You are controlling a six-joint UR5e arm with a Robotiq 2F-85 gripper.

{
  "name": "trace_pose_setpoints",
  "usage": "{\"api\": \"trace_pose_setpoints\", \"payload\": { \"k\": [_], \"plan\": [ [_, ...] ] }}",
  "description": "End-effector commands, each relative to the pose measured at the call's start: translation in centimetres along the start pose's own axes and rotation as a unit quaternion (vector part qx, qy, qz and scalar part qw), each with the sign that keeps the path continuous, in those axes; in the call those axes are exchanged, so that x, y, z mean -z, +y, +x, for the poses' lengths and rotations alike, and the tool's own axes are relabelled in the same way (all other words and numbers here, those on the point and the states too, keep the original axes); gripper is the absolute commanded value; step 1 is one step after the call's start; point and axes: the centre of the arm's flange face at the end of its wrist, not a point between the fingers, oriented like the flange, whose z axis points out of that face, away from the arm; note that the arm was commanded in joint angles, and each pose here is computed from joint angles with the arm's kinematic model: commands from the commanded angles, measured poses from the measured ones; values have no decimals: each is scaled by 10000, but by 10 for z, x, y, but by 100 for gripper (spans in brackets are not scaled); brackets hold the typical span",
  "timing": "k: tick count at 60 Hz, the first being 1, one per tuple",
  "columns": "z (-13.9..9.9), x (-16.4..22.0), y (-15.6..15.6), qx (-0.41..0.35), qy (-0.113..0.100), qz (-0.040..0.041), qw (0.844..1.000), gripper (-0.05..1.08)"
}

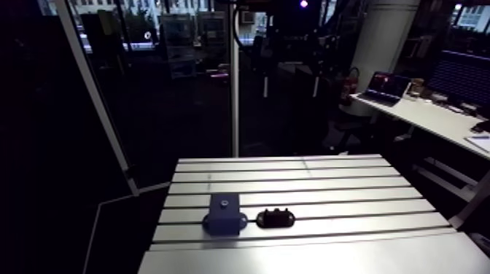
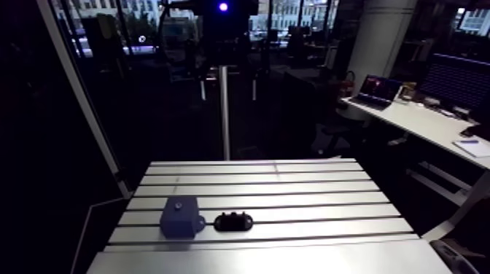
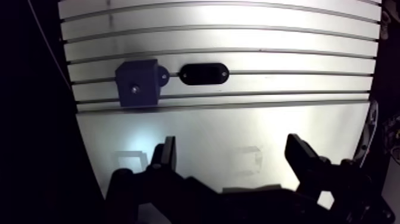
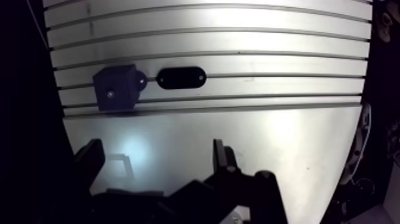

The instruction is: Pick up the M10 bolt and insert it into the hole until fully seated.

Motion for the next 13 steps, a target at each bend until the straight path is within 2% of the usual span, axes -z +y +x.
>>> {"api": "trace_pose_setpoints", "payload": {
  "k": [1,13],
  "plan": [
    [0,-3,3,-24,-17,7,10000,1],
    [1,-3,4,-33,-17,10,10000,1]
  ]
}}
